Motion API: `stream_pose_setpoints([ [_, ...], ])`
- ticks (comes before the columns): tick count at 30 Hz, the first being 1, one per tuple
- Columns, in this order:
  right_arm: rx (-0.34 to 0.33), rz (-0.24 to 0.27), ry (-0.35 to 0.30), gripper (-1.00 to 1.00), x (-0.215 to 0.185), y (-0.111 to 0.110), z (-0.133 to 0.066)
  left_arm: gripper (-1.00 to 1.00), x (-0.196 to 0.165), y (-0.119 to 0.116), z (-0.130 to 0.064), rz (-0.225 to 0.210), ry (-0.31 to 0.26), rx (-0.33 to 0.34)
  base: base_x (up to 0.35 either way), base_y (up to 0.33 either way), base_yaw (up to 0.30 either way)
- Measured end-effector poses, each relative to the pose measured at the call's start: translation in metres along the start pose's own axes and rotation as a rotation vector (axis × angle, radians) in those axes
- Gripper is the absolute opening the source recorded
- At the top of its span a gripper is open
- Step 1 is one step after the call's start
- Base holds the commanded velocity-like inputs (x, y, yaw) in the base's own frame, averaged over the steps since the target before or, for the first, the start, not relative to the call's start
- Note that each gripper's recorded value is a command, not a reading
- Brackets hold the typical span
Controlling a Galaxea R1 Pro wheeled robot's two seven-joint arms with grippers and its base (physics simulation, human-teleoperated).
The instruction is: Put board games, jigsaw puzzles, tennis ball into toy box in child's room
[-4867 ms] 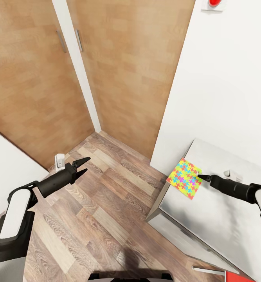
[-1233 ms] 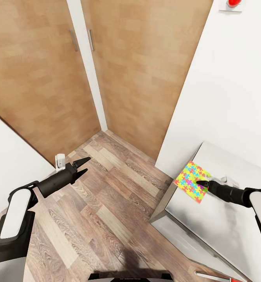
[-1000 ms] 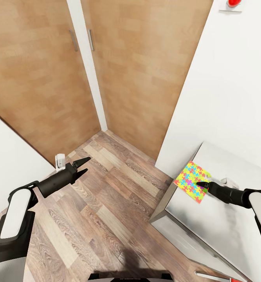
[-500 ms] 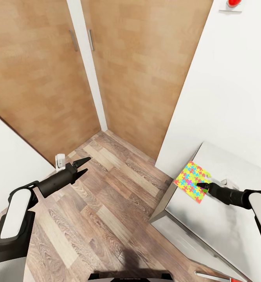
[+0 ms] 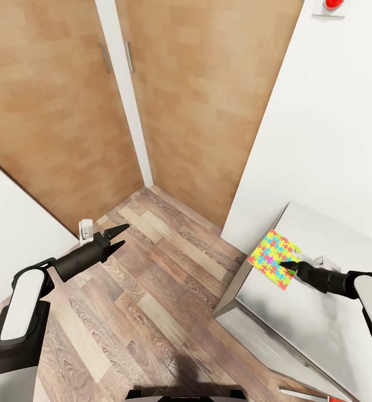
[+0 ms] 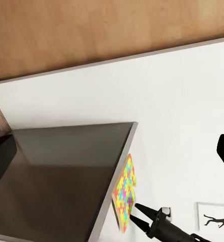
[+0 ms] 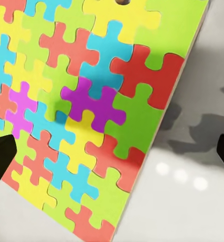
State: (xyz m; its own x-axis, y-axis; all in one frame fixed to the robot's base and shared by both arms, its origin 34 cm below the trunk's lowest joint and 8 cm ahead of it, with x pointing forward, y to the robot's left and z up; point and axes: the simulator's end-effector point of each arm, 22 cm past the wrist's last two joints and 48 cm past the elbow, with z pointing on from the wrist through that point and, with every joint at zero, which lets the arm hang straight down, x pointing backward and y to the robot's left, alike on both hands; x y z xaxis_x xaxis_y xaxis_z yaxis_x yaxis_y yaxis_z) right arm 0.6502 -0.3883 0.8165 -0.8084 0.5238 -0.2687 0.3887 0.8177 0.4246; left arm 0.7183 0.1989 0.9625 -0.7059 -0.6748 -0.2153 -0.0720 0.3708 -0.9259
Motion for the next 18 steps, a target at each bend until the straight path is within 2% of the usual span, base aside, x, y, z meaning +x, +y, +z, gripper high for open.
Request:
stream_pose_setpoints([
  [5, 0.0, 0.001, 0.0, 1.0, 0.0001, 0.0, 0.0001, 1.0, 0.0, 0.0, 0.0, 0.0, 0.0, 0.0, 0.0, 0.0, 0.041],
  [18, -0.003, 0.0, 0.0, 1.0, 0.0, 0.0007, 0.0, 1.0, 0.0, 0.0, -0.0001, 0.0, 0.0, 0.0, 0.0, 0.0, 0.117],
])
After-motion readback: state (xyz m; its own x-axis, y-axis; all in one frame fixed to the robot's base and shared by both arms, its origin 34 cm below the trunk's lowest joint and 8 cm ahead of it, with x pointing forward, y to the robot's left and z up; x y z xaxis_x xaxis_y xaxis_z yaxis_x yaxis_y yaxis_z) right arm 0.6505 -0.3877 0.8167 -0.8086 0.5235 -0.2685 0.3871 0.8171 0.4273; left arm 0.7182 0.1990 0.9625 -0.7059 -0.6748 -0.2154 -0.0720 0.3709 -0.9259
